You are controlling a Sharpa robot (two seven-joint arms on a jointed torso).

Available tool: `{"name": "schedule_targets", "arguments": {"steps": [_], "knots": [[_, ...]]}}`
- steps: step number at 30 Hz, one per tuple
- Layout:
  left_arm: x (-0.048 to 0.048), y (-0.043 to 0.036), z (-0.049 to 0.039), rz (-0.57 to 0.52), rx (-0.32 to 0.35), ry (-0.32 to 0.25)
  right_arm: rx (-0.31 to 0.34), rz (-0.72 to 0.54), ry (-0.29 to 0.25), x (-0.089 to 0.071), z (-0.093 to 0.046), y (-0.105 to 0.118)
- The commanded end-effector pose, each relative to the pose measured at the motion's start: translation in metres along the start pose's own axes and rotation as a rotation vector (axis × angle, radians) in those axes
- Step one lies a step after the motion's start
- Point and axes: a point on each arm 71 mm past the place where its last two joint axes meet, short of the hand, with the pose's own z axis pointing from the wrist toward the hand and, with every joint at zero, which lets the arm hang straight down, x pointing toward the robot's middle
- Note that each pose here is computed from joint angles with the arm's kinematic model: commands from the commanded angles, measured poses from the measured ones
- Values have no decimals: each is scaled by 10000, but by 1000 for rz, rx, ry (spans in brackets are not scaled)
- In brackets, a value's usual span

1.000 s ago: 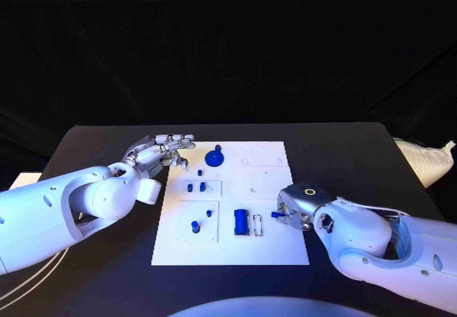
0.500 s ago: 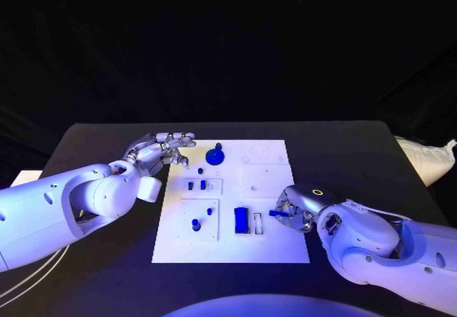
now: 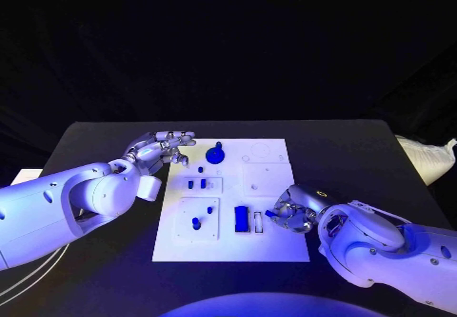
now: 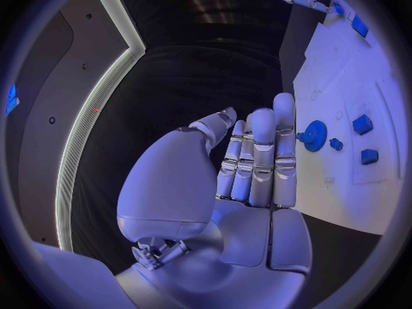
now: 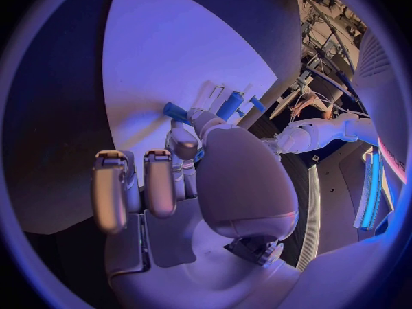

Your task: Assemble the parts on the task board

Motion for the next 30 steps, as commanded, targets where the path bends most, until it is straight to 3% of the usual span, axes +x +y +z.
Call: {"name": "schedule_targets", "arguments": {"steps": [1, 30], "knots": [[30, -2, -2, -5, 4, 24, 51, 66, 53, 47, 1, -12], [38, -2, -2, -6, 3, 27, 50, 116, 102, 150, 82, 132]]}}
